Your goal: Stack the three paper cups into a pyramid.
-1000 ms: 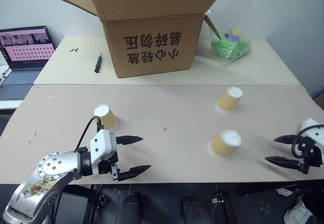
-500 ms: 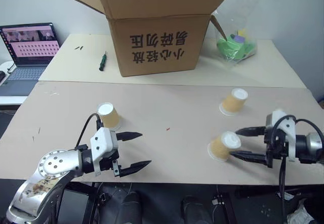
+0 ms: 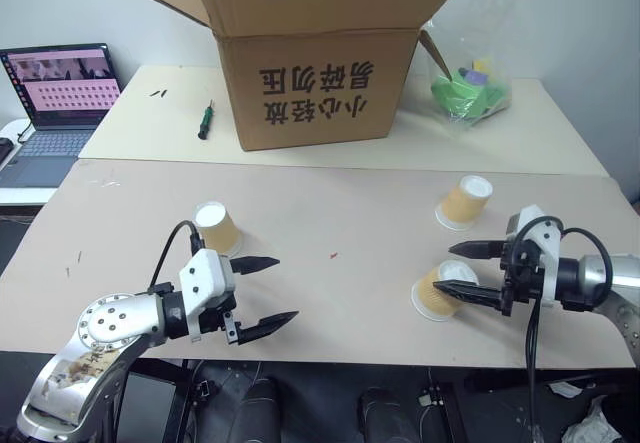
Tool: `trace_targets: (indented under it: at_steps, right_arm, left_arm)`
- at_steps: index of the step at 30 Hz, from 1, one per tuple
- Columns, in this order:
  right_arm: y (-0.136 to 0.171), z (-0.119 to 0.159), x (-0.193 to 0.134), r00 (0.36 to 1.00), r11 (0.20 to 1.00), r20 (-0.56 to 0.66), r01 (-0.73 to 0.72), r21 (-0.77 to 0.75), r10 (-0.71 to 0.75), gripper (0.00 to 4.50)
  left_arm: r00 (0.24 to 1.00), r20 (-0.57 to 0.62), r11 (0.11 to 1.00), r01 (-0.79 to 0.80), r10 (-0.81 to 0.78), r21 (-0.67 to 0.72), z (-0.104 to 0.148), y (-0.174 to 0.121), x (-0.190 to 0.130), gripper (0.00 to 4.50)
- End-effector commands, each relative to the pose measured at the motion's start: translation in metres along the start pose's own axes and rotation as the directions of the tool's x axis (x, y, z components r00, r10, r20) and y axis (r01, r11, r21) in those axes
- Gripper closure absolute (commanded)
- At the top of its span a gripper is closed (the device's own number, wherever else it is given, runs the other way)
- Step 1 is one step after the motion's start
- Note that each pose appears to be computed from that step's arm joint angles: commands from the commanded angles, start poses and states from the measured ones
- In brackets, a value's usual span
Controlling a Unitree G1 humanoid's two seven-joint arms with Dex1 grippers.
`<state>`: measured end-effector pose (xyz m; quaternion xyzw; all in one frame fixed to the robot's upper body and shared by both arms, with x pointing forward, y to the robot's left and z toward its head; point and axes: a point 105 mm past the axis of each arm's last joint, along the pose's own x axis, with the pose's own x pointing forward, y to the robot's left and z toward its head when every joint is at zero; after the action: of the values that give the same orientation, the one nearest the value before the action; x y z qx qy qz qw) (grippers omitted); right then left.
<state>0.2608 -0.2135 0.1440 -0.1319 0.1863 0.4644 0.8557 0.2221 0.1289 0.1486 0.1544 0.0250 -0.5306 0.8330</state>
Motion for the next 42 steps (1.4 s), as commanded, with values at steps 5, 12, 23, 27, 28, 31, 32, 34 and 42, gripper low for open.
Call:
trace_targets:
  at_steps: [5,12,23,27,28,31,32,34,42]
  right_arm:
    - [0.004,-0.009,0.007,1.0,1.0,-0.024,-0.012,-0.015,0.011,0.0]
    - [0.001,-0.007,0.012,1.0,1.0,-0.016,0.003,-0.021,-0.003,0.25]
    - [-0.002,0.051,0.041,0.988,0.991,0.136,-0.053,-0.12,0.07,1.58]
    - [0.005,0.068,0.086,0.978,0.965,0.105,-0.153,-0.212,0.178,1.58]
    - [0.008,0.07,0.1,0.974,0.955,0.086,-0.185,-0.234,0.209,1.58]
    - [0.013,0.076,0.139,0.963,0.928,0.043,-0.246,-0.281,0.268,1.58]
    - [0.012,0.079,0.152,0.961,0.919,0.027,-0.256,-0.299,0.276,1.58]
    - [0.011,0.086,0.171,0.955,0.902,0.005,-0.279,-0.329,0.297,1.58]
    - [0.006,0.111,0.2,0.936,0.844,-0.052,-0.338,-0.416,0.349,1.58]
  left_arm:
    - [0.999,0.016,0.999,-0.03,0.029,0.034,0.005,0.006,-0.002,0.08]
    - [0.999,0.019,0.999,-0.036,0.035,0.037,0.009,0.01,0.0,0.02]
    - [0.999,0.016,0.999,-0.038,0.037,0.037,0.011,0.012,0.005,0.0]
    - [0.999,0.015,0.999,-0.036,0.036,0.037,0.011,0.013,0.007,0.0]
    - [0.999,0.015,0.999,-0.037,0.036,0.037,0.011,0.013,0.008,0.0]
    - [0.999,0.015,0.999,-0.037,0.037,0.035,0.012,0.012,0.008,0.0]
    - [0.999,0.015,0.999,-0.038,0.038,0.034,0.012,0.011,0.008,0.0]
    - [0.999,0.015,0.999,-0.042,0.042,0.031,0.012,0.009,0.008,0.0]
    - [0.998,0.007,0.998,-0.068,0.068,0.02,0.011,0.006,0.005,0.0]
